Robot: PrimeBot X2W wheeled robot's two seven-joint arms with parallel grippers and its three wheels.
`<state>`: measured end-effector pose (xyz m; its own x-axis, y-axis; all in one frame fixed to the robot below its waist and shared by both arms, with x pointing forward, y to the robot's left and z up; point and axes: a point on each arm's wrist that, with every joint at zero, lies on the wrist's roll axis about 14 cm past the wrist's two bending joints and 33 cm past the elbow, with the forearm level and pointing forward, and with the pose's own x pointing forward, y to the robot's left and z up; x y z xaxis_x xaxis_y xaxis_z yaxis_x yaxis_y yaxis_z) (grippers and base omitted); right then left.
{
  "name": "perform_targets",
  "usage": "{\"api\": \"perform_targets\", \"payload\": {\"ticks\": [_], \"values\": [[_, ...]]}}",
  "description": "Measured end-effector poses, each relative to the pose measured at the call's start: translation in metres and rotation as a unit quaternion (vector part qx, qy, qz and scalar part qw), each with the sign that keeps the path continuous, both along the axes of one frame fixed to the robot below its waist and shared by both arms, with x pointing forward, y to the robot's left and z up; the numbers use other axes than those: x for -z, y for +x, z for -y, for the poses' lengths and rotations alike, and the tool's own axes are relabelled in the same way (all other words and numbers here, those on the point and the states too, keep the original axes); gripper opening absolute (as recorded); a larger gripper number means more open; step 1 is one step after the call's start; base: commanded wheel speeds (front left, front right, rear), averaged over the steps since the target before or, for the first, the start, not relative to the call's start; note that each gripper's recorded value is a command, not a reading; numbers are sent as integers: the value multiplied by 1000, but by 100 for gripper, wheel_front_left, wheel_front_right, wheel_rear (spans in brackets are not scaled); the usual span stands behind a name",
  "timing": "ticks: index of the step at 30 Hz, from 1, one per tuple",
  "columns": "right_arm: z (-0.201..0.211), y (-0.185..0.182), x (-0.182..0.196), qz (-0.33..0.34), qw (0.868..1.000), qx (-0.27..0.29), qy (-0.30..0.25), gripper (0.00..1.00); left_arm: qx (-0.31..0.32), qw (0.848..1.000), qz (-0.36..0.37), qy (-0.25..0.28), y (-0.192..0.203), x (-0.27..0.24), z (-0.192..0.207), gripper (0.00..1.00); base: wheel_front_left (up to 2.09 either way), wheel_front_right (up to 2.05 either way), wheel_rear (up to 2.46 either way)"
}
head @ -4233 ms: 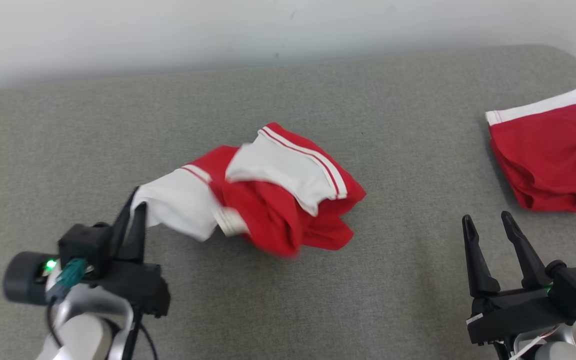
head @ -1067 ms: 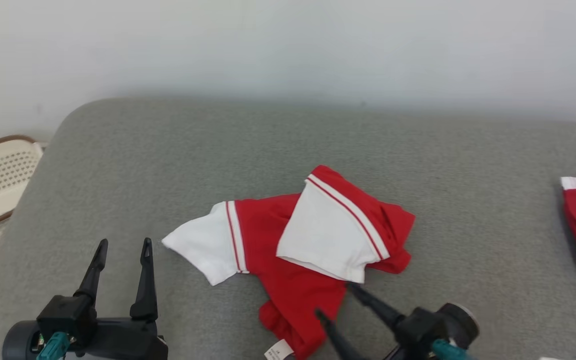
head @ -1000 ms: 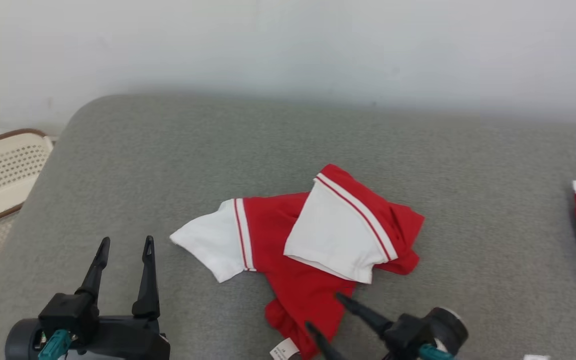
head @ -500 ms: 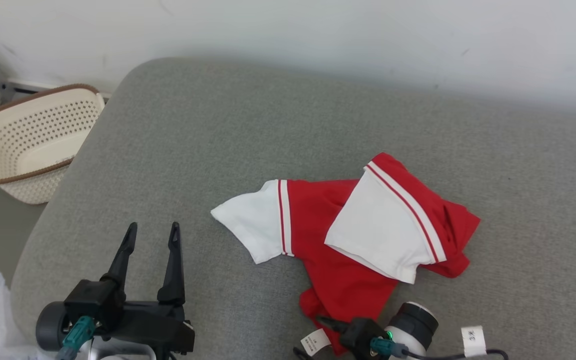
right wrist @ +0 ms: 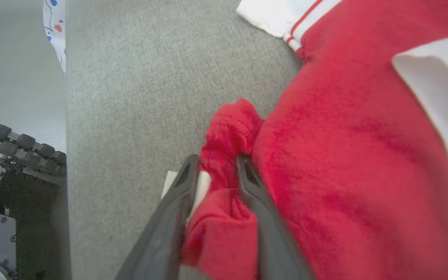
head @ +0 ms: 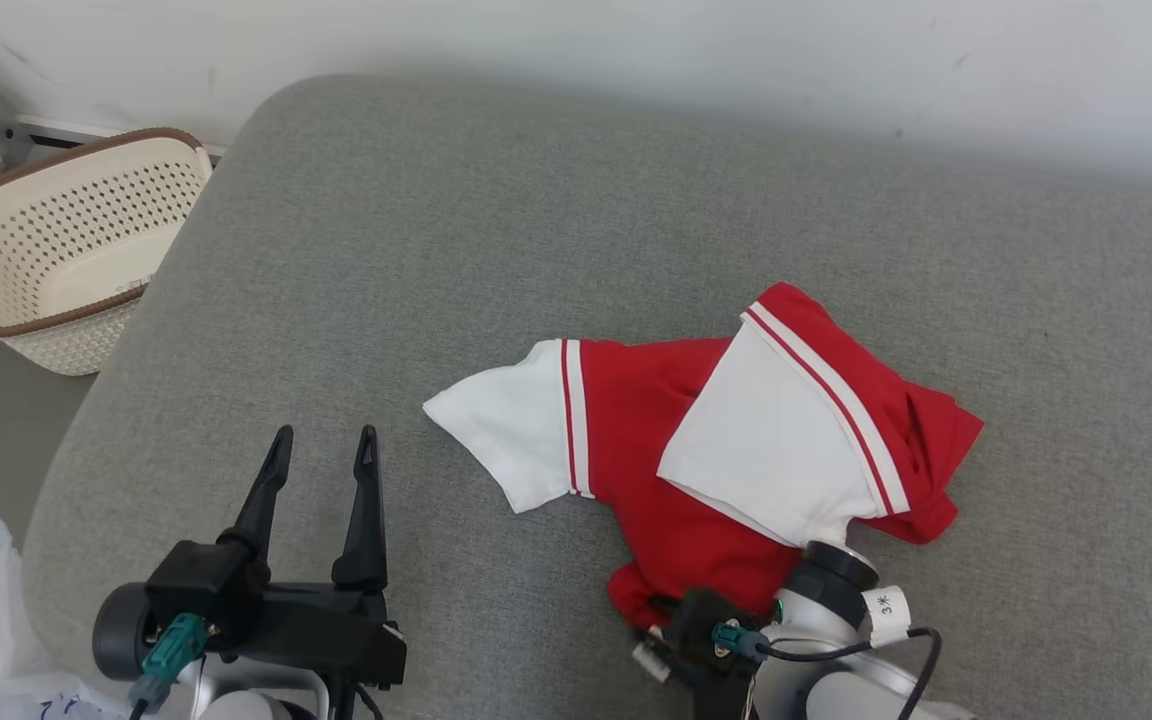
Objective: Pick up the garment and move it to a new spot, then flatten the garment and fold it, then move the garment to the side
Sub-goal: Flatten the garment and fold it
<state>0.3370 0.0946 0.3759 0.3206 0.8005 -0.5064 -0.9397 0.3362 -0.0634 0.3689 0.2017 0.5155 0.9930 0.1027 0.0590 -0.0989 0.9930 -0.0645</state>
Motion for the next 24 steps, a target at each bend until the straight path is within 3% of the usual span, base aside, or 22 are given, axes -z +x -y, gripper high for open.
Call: {"api": "perform_targets", "payload": {"ticks": [8,13,24], "values": [[2,-1,-3,56,996,-60,-29,0,7,1000,6,0,8,-2,5,100,0,0,0],[32,-11,-6,56,991,-100,-65,0,15,1000,9,-1,12,-2,10,100,0,0,0],[92,5,-76,120,979,-110,-120,0,50,999,14,-7,21,-2,34,100,0,0,0]]}}
